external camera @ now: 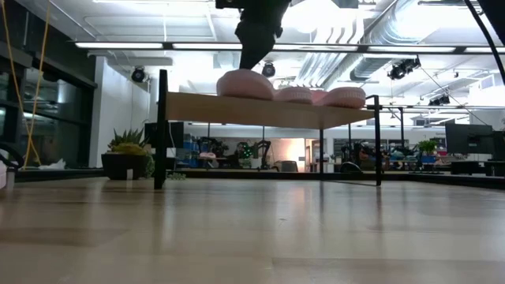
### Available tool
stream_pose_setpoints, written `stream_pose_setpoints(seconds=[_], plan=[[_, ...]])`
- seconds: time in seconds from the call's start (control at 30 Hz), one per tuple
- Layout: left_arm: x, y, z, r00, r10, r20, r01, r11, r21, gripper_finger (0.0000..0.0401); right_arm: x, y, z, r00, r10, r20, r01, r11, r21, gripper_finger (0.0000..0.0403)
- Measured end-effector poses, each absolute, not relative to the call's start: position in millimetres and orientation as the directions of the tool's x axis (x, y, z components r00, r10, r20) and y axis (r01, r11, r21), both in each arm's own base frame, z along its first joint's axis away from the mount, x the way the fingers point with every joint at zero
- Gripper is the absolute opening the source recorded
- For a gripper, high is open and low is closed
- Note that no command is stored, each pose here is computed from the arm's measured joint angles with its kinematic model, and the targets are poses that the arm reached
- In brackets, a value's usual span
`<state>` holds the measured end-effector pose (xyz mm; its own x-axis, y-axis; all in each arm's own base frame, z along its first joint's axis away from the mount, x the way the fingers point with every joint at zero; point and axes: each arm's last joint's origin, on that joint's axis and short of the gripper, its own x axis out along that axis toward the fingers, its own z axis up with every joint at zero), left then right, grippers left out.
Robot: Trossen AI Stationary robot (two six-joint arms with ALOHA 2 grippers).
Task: Pick and place slides into the shelf
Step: Put the right pink slide on the shelf
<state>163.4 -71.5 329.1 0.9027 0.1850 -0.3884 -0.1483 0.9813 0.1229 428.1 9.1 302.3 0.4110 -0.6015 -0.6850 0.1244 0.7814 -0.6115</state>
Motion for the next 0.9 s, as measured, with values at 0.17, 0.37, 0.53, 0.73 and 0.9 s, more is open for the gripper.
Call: stream_pose_setpoints(seconds=[0.17,0.37,0.53,0.73,0.9], plan=[[163.4,-71.5,329.1,0.903,0.185,-0.388,-0.148,0.981,0.123,0.0179,426.7,5.3,302.0,0.388,-0.626,-0.676,0.154,0.767,-0.623,0.0169],[163.4,-71.5,329.1,0.903,0.185,-0.388,-0.148,0.981,0.123,0.0179,423.6,6.6,300.9,0.362,-0.64,-0.677,0.144,0.756,-0.638,0.017],[163.4,-71.6,329.1,0.903,0.185,-0.388,-0.148,0.981,0.123,0.0179,422.3,5.4,300.5,0.347,-0.653,-0.674,0.158,0.749,-0.644,0.017],[163.4,-71.6,329.1,0.903,0.185,-0.388,-0.148,0.981,0.122,0.0179,420.4,-5.8,299.7,0.314,-0.661,-0.681,0.186,0.747,-0.639,0.017],[163.4,-71.6,329.1,0.903,0.185,-0.389,-0.148,0.981,0.123,0.0179,417.0,-8.0,298.5,0.283,-0.667,-0.69,0.192,0.744,-0.64,0.017]])
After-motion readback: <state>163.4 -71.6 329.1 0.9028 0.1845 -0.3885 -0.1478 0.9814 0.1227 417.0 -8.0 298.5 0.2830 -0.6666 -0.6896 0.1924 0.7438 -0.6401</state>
